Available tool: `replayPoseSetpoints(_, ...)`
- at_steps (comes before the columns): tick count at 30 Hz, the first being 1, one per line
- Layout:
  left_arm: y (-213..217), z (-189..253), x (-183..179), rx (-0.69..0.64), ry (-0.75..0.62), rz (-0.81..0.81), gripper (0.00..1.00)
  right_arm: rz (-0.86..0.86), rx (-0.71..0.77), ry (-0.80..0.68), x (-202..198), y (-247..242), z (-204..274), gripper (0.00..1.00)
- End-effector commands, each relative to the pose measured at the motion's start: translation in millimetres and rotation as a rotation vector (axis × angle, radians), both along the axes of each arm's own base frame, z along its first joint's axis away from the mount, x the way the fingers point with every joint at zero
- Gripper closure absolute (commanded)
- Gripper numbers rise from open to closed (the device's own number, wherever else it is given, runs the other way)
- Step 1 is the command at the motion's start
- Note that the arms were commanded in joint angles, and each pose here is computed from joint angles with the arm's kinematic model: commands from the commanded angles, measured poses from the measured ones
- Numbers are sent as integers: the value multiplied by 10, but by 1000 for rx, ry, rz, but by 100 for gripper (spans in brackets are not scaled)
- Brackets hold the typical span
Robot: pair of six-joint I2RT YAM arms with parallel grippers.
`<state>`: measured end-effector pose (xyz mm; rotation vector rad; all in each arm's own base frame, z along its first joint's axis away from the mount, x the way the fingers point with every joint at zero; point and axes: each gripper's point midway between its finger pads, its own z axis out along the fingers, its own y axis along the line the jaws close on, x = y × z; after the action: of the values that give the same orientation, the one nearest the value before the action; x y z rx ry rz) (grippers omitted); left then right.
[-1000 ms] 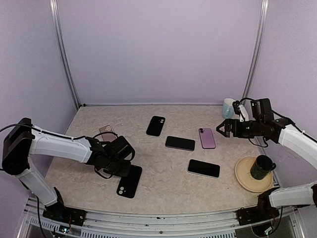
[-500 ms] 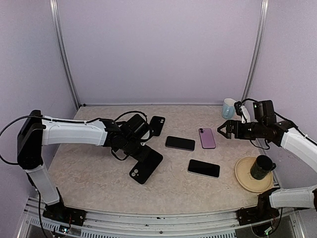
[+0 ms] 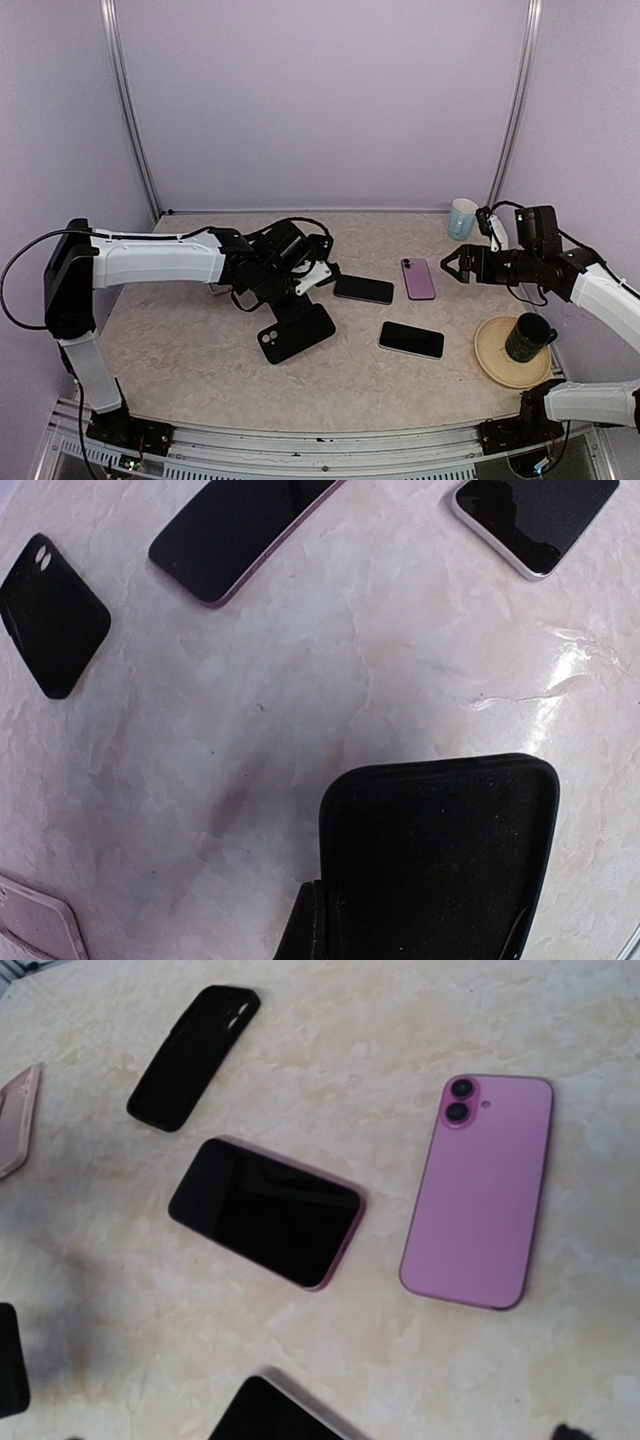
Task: Put the phone into the phone case
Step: Place the phone case at the center of the board.
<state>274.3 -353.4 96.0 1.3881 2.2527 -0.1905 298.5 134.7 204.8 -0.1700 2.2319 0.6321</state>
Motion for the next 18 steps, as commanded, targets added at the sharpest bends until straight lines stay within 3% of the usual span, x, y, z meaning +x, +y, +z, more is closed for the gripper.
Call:
replayPoseSetpoints(1,-177,89,17,3,-18,-162,100,10,10,22,-47,39,-77,0)
replayPoseSetpoints(5,-313,132,-44,-35,27,-261,100,6,12,37,-27,44,-150,0)
replayPoseSetpoints(10,-315,22,63,36,-30,-296,100,10,16,43,-20,58,-174,0)
replayPoseSetpoints(18,-405,-300,117,116,0,-330,100,12,9,45,-31,54,-183,0)
